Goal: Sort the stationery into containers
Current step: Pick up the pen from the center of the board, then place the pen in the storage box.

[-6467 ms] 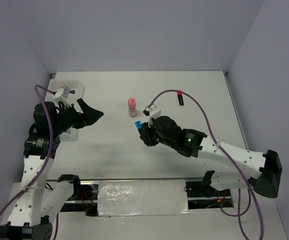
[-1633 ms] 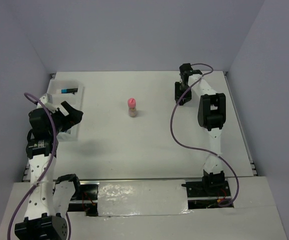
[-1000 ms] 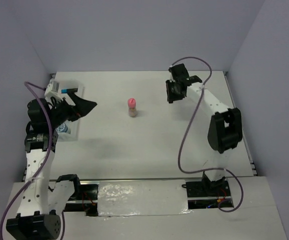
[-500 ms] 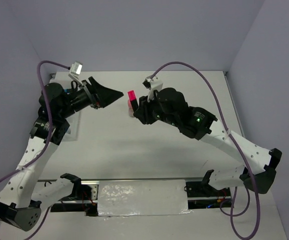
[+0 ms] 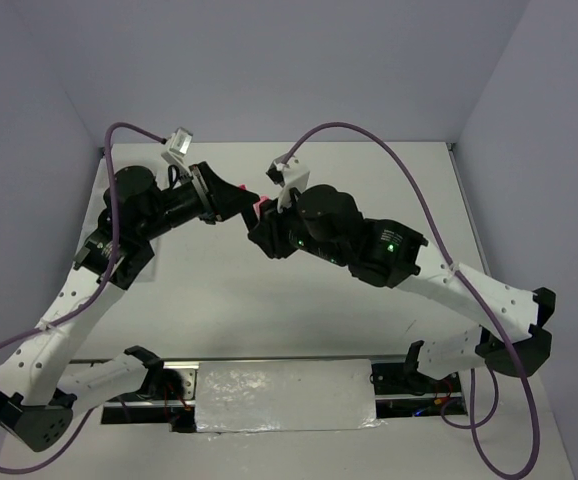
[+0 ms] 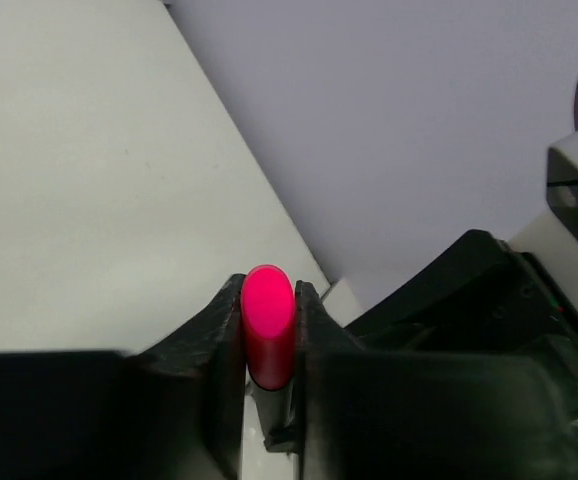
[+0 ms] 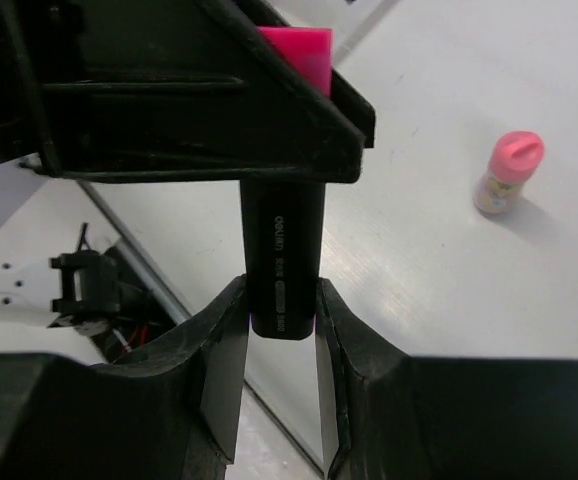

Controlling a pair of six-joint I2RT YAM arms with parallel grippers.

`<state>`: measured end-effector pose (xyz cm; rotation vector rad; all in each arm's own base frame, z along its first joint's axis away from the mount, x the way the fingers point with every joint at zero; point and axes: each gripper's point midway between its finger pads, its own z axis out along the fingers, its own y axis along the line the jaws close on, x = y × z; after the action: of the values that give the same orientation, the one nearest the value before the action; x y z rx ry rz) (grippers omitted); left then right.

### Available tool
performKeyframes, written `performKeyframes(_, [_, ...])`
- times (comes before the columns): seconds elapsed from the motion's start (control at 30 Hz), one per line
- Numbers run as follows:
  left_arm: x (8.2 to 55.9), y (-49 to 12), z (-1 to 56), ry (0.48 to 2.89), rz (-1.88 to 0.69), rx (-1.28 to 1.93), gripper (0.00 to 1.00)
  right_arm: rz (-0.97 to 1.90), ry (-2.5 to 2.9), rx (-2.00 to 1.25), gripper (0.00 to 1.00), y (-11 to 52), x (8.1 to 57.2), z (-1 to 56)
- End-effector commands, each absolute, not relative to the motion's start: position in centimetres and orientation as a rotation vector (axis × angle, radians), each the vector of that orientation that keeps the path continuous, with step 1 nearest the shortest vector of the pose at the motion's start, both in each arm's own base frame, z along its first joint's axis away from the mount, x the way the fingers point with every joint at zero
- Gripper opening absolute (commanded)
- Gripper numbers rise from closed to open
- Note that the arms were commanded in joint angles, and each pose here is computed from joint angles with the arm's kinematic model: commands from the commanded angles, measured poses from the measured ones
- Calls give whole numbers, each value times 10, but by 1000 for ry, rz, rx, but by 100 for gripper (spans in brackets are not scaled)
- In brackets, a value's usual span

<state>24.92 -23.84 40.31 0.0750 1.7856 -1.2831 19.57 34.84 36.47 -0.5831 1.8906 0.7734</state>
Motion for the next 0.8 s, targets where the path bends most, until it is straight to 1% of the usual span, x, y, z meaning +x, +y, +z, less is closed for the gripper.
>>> performKeyframes(0.0, [254,-235,415,1741,-1233,97,12,781,1853,-570,16,352,195,383])
performKeyframes(0.03, [256,-234,417,1737,-1223,96,12,782,1855,-579,20,353,195,381])
performKeyframes(0.07, [260,-232,414,1752,-1193,76,0,791,1853,-577,31,354,194,380])
performKeyframes(0.1, [264,-229,413,1755,-1157,72,0,792,1852,-563,82,352,195,379])
performKeyframes(0.13, [268,-225,412,1759,-1122,54,0,799,1843,-550,99,350,194,379])
performKeyframes(0.17, [273,-220,400,1809,-1067,23,0,823,1807,-518,100,341,192,390])
performKeyframes(0.2, [286,-203,405,1794,-961,-54,0,791,1825,-470,100,332,196,380])
performKeyframes(0.23, [298,-188,403,1803,-877,-103,0,782,1819,-429,100,323,197,380])
performKeyframes(0.27, [310,-175,395,1824,-808,-162,0,794,1781,-370,100,303,196,393])
performKeyframes(0.3, [317,-161,392,1838,-761,-214,0,761,1810,-321,100,292,198,377])
performKeyframes(0.33, [336,-123,389,1814,-669,-362,0,757,1808,-289,100,282,197,375])
performKeyframes(0.4, [361,-85,372,1810,-615,-509,0,750,1800,-223,100,256,192,367])
performKeyframes(0.43, [375,-42,367,1759,-574,-675,0,756,1795,-207,100,249,190,366])
performKeyframes(0.47, [389,-20,348,1761,-542,-764,0,762,1791,-199,100,238,185,362])
performKeyframes(0.5, [398,-3,340,1740,-530,-840,0,764,1792,-194,100,234,183,359])
performKeyframes(0.53, [408,27,338,1669,-525,-948,0,770,1792,-195,100,231,181,358])
performKeyframes(0.57, [425,42,315,1683,-509,-1022,0,772,1798,-209,100,226,177,353])
performKeyframes(0.6, [433,65,307,1646,-508,-1112,0,775,1805,-216,100,225,174,349])
performKeyframes(0.63, [444,72,304,1632,-529,-1129,0,780,1811,-213,100,222,172,348])
performKeyframes(0.67, [463,82,286,1641,-539,-1163,0,783,1829,-223,100,223,170,338])
performKeyframes(0.73, [490,101,287,1563,-586,-1162,0,852,1831,-278,100,231,159,332])
performKeyframes(0.77, [509,112,268,1568,-584,-1204,0,871,1844,-292,100,237,157,321])
